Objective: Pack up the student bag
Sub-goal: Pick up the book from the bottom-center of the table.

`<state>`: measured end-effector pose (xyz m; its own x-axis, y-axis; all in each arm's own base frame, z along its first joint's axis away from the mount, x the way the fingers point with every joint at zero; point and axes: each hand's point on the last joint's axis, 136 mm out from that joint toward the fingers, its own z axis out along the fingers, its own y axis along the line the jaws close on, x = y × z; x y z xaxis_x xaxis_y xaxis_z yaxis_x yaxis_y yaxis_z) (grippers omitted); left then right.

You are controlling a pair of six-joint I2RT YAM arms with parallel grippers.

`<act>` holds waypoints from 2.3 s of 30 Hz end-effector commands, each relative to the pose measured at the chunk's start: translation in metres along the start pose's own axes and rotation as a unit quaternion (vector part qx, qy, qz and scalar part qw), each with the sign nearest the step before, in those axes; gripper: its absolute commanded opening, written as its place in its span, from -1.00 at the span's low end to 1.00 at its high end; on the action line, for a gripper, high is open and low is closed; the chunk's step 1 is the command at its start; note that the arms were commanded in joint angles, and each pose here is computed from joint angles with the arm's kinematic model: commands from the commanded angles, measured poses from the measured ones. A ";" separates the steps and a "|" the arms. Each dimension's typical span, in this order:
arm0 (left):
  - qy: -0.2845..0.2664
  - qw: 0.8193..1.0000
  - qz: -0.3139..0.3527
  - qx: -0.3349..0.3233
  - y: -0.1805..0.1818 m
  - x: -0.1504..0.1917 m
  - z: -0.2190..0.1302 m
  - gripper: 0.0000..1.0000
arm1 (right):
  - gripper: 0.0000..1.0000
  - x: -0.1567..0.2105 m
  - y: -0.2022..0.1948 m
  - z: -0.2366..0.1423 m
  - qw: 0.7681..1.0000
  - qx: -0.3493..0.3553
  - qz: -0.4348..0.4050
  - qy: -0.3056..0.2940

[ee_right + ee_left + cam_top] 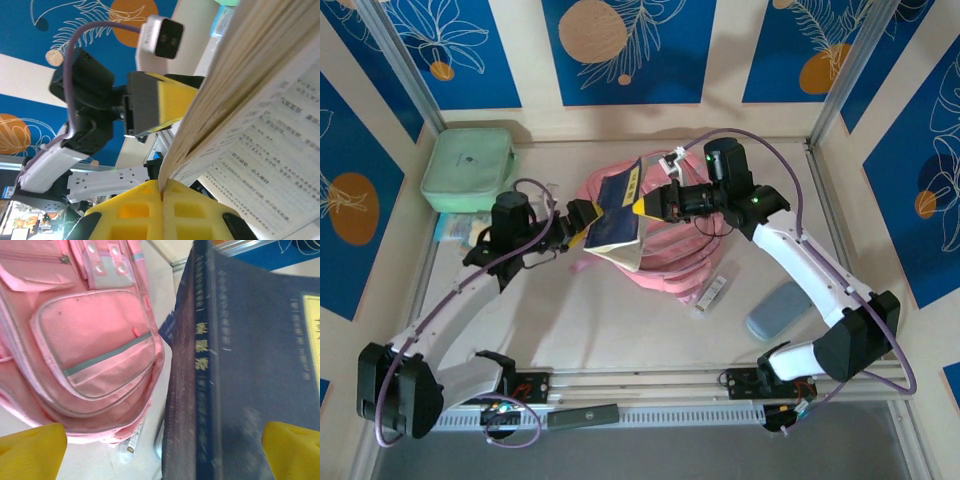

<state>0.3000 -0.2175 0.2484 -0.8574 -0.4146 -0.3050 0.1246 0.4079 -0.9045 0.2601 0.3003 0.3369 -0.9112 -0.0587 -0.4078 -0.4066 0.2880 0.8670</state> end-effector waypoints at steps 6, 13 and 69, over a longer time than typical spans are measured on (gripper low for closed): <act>-0.035 0.992 0.002 0.123 -0.059 -0.008 0.001 0.78 | -1.00 0.008 -0.015 0.001 0.999 -0.038 0.012 0.007; -0.036 0.995 0.021 0.089 -0.062 -0.005 -0.001 0.36 | -1.00 0.013 -0.043 0.000 0.999 -0.019 0.031 0.006; -0.061 0.998 0.026 0.015 -0.088 -0.027 0.026 -1.00 | 0.58 0.028 -0.129 -0.033 0.981 0.084 0.171 -0.034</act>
<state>0.3212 -0.2592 0.2796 -0.8256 -0.4250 -0.3712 0.1241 0.5049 -0.8542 0.2885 0.2328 0.2234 -0.9772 0.1057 -0.1844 -0.1178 0.4528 0.8838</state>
